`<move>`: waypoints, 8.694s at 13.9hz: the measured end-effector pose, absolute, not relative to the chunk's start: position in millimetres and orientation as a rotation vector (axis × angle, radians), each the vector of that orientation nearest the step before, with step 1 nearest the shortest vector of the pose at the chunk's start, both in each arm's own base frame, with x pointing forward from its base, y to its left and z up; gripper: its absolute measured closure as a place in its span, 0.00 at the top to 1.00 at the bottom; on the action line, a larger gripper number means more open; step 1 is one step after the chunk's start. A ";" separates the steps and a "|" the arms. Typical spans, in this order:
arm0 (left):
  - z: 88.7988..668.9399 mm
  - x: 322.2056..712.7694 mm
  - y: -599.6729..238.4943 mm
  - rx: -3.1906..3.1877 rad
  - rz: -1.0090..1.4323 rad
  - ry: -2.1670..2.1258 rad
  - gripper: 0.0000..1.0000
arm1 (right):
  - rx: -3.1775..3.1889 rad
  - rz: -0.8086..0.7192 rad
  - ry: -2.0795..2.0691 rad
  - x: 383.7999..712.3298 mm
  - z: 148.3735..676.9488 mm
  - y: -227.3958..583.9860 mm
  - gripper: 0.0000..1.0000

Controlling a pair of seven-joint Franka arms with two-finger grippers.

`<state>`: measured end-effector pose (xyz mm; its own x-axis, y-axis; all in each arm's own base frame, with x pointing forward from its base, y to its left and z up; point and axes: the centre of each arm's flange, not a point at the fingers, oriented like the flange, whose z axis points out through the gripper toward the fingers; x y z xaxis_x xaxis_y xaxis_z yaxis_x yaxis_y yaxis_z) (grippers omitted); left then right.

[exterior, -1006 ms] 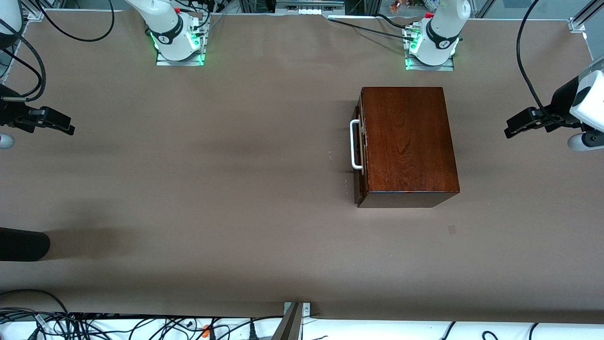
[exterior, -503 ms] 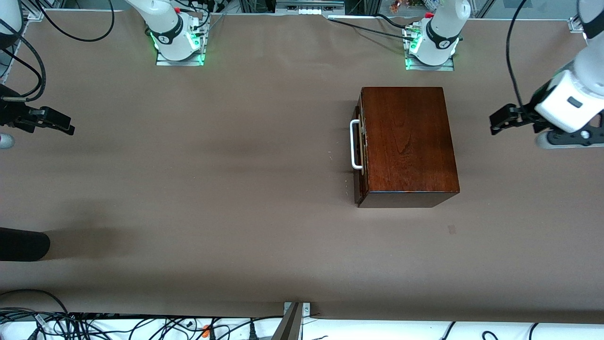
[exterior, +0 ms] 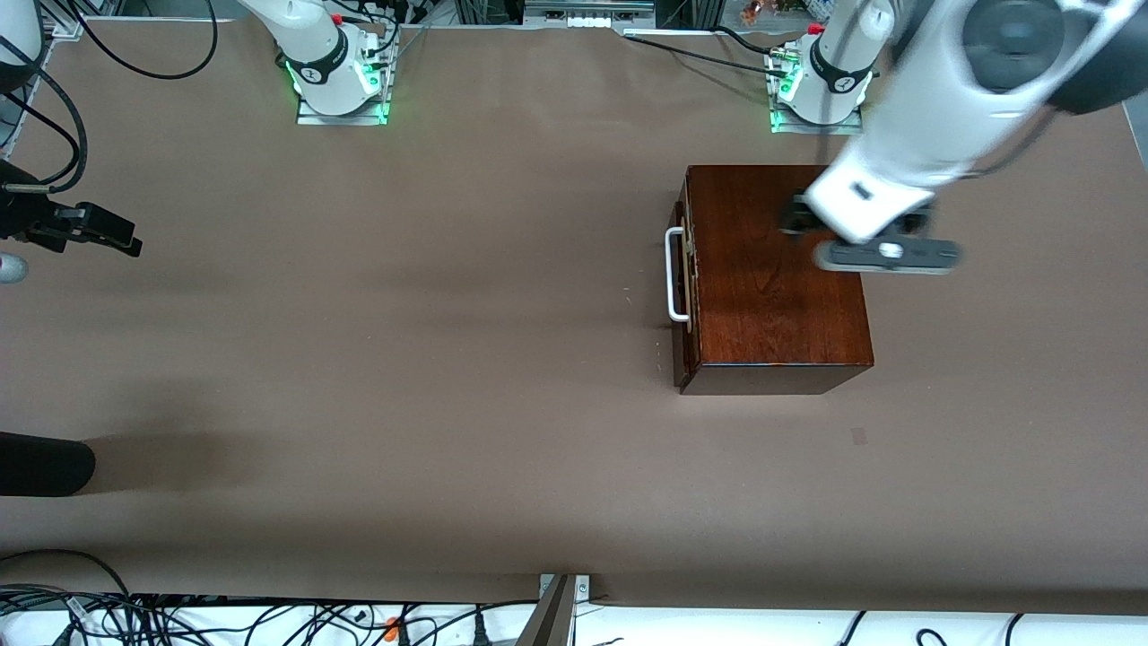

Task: Open drawer, take yellow block, close drawer
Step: 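Move the left gripper to the white handle of the wooden drawer, then close the left gripper on the white drawer handle, then pull the drawer out of the wooden box with the left gripper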

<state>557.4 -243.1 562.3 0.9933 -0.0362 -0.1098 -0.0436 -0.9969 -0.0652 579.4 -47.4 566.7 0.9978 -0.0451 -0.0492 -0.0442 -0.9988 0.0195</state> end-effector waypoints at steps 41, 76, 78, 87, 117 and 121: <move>308.0 475.4 -435.2 -2.912 0.092 0.197 1.00 | 3.121 -0.077 -0.070 579.4 566.9 -47.3 1.00; 282.2 468.7 -486.8 -2.981 0.025 0.276 1.00 | 3.122 -0.079 -0.069 579.3 566.8 -47.3 1.00; 281.1 466.6 -494.8 -2.973 0.013 0.290 1.00 | 3.122 -0.078 -0.069 579.3 566.8 -47.3 1.00; 278.2 461.5 -523.9 -2.956 -0.019 0.331 1.00 | 3.122 -0.079 -0.069 579.3 566.8 -47.3 1.00; 301.0 451.3 -544.6 -2.935 0.036 0.292 1.00 | 3.122 -0.078 -0.069 579.3 566.9 -47.2 1.00; 326.6 457.0 -535.2 -2.924 0.048 0.282 1.00 | 3.122 -0.078 -0.069 579.3 566.9 -47.2 1.00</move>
